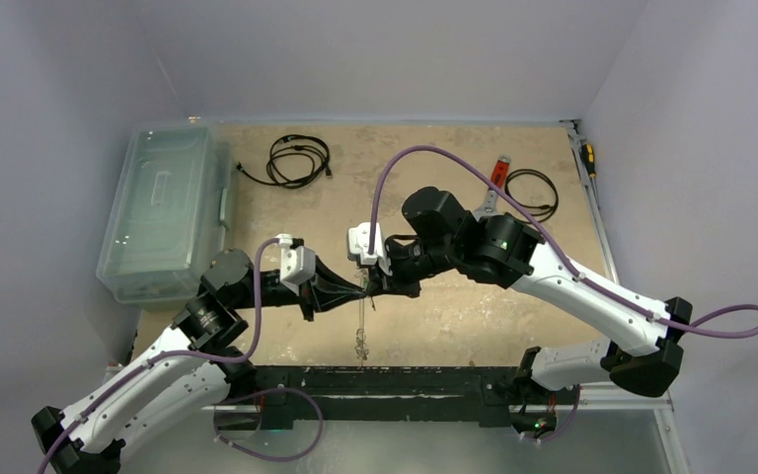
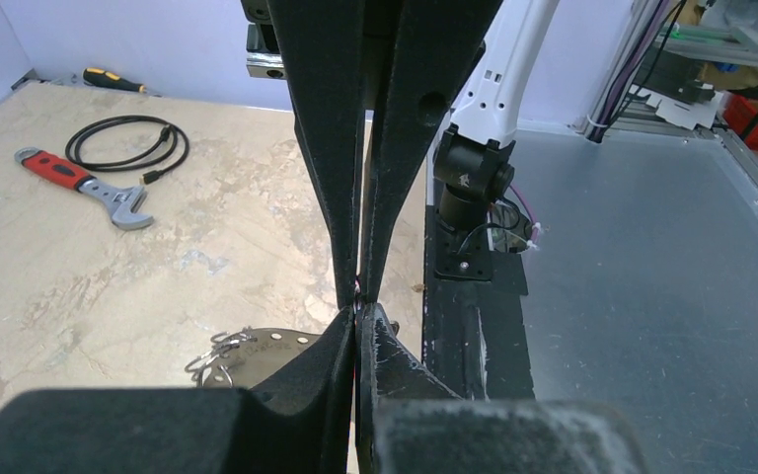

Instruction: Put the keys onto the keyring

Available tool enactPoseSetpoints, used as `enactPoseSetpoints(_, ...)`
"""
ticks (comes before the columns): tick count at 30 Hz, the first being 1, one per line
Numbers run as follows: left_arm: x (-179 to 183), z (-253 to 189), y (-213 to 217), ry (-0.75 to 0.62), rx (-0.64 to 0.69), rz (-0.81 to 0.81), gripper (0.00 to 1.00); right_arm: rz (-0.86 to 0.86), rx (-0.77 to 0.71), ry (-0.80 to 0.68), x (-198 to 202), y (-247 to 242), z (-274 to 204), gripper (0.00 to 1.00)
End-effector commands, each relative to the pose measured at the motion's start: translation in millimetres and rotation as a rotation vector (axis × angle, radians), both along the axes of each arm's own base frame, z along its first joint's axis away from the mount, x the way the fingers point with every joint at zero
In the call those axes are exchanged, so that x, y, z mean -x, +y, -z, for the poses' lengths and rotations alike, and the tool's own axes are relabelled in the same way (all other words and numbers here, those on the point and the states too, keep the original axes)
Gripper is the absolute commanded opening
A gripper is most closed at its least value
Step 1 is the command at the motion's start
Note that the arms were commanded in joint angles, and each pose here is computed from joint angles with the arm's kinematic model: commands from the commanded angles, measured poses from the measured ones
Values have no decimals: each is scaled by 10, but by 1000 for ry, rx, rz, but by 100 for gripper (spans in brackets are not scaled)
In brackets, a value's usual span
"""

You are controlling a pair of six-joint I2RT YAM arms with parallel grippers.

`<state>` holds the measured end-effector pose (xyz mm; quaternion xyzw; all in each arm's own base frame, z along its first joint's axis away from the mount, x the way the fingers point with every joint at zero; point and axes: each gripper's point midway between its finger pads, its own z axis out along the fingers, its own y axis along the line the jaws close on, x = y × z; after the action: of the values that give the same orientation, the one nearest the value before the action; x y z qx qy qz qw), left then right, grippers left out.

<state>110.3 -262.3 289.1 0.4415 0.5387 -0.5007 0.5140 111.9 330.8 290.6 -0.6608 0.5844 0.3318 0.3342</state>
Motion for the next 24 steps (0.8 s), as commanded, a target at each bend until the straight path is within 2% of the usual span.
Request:
enactPoseSetpoints(1,23,-89,3,-19,39,6,0,-42,-134,-55,64,92,-377,0)
enactPoseSetpoints(3,19,-124,24,-29,48,-8,0,-29,-143,-58,44,102,-373,0)
enactPoseSetpoints(5,13,-166,49,-39,64,-26,0,-25,-154,-63,37,109,-379,5)
enactPoseSetpoints(13,30,-325,104,-54,135,-52,0,-2,-235,-86,25,117,-489,47)
enactPoseSetpoints(17,37,-375,140,-66,159,-69,0,17,-288,-114,4,105,-540,51)
enactPoseSetpoints(24,46,-402,192,-88,173,-88,0,-5,-416,-105,138,56,-622,49)
